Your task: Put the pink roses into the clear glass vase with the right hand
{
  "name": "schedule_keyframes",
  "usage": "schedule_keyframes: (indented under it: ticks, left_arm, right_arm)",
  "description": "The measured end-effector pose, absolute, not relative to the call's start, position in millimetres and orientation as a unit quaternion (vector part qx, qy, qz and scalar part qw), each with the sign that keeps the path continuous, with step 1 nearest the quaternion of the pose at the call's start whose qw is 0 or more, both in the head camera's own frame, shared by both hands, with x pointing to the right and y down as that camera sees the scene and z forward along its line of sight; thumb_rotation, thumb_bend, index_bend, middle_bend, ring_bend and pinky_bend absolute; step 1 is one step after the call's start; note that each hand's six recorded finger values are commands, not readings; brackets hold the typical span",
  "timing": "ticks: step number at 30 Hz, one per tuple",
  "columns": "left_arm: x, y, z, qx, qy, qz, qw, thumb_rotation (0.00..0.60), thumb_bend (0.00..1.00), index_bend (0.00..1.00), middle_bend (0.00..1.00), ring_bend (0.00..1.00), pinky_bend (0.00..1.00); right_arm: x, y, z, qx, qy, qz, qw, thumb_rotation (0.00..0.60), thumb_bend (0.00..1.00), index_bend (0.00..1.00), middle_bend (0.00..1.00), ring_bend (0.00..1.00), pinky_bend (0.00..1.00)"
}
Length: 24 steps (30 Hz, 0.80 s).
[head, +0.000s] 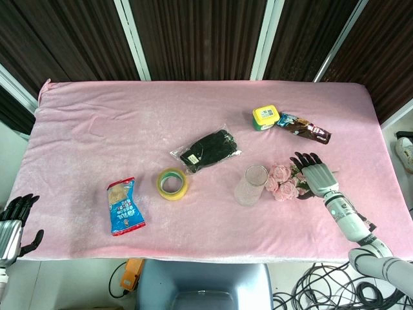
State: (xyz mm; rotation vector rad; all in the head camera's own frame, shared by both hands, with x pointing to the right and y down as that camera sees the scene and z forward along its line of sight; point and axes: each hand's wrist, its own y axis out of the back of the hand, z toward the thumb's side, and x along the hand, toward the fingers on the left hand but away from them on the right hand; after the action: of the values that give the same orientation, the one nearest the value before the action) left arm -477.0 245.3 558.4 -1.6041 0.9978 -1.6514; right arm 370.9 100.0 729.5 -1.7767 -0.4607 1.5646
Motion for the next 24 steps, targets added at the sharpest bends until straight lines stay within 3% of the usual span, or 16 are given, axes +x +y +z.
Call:
schedule_keyframes:
  ticks: [11, 19, 24]
  left_arm:
    - [-477.8, 245.8, 557.1, -0.607, 0.379, -0.626, 0.310, 0.600, 0.36, 0.13, 0.09, 0.07, 0.26]
    - [-477.1, 245.8, 557.0, -0.609, 0.379, -0.624, 0.310, 0.600, 0.36, 0.13, 0.09, 0.07, 0.26]
    - [-478.8, 245.7, 555.8, -0.608, 0.382, -0.624, 0.308, 0.600, 0.36, 0.13, 0.09, 0.07, 0.26]
  right_arm:
    - [368.4, 101.0, 734.5, -0.692, -0.186, 0.603, 0.350, 0.600, 0.14, 0.19, 0.15, 0.07, 0.18]
    - [358.1, 98.4, 745.7, -0.695, -0.198, 0.596, 0.351, 0.600, 0.14, 0.34, 0.35, 0.37, 0.45]
    - [351.7, 96.5, 755.7, -0.690, -0.206, 0.592, 0.363, 0.600, 0.18, 0.54, 0.50, 0.55, 0.62]
